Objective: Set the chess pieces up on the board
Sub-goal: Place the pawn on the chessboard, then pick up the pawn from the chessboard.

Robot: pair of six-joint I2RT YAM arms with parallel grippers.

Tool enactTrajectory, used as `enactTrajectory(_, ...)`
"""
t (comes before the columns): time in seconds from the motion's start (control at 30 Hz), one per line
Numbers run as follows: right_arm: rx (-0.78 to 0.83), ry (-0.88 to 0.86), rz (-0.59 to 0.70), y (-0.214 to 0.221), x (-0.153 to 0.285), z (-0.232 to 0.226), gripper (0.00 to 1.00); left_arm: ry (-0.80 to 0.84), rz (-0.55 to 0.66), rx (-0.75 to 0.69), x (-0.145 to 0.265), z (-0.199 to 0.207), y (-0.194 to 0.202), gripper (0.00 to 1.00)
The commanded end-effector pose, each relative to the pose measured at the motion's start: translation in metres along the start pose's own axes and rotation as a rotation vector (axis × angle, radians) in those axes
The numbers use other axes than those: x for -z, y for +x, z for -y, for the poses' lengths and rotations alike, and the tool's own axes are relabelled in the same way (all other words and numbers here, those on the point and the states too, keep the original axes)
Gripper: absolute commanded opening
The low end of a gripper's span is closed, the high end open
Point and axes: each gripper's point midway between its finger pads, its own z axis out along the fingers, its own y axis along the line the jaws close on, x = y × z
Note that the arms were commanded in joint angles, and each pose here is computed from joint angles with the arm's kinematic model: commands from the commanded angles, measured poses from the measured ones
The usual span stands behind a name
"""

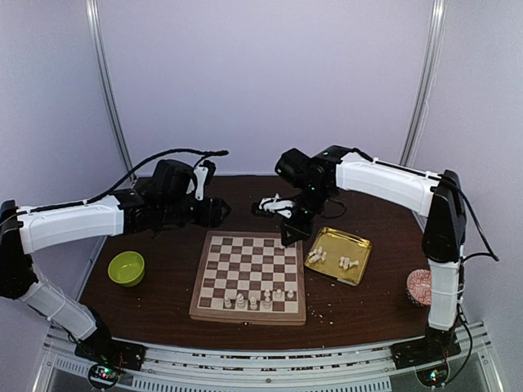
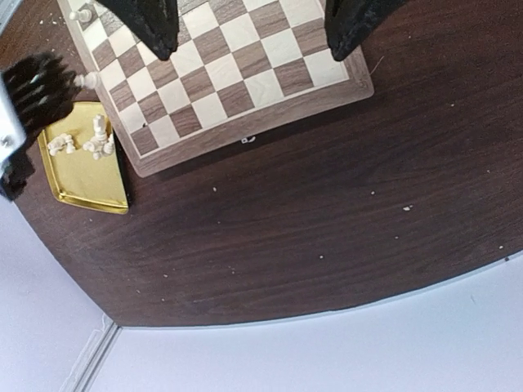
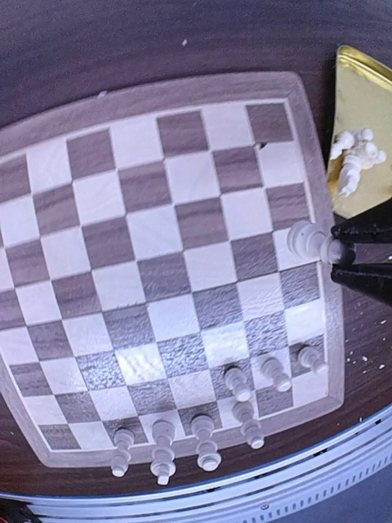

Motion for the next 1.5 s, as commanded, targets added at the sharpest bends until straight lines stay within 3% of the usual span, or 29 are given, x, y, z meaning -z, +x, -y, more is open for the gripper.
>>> enactTrajectory(0.0,0.043,-0.018,-0.158,0.01,-0.035,-0.016,0.02,-0.059,0.065,0.013,0.017,-0.011,-0.01,0.63)
enactTrajectory(0.33,0.087,-0.015,-0.236,0.016,-0.067,-0.035,0.02,-0.068,0.061,0.001,0.018,-0.014,-0.008,0.63)
enactTrajectory(0.63,0.103,-0.002,-0.218,0.017,-0.052,-0.037,0.16,-0.023,0.018,-0.014,0.006,-0.003,-0.006,0.63)
enactTrajectory(0.87,0.005,0.022,-0.044,0.03,0.024,-0.014,0.17,0.071,-0.101,-0.123,-0.012,0.019,0.003,0.62)
enactTrajectory(1.03,-0.068,0.071,0.173,0.058,0.077,0.005,0.19,0.222,-0.174,-0.312,-0.02,0.062,0.011,0.55)
enactTrajectory(1.23,-0.109,0.239,0.301,0.092,0.093,0.029,0.2,0.31,-0.379,-0.547,-0.044,0.106,0.052,0.49)
enactTrajectory(1.47,-0.213,0.299,0.376,0.116,0.093,0.068,0.2,0.315,-0.484,-0.616,-0.058,0.119,0.082,0.5)
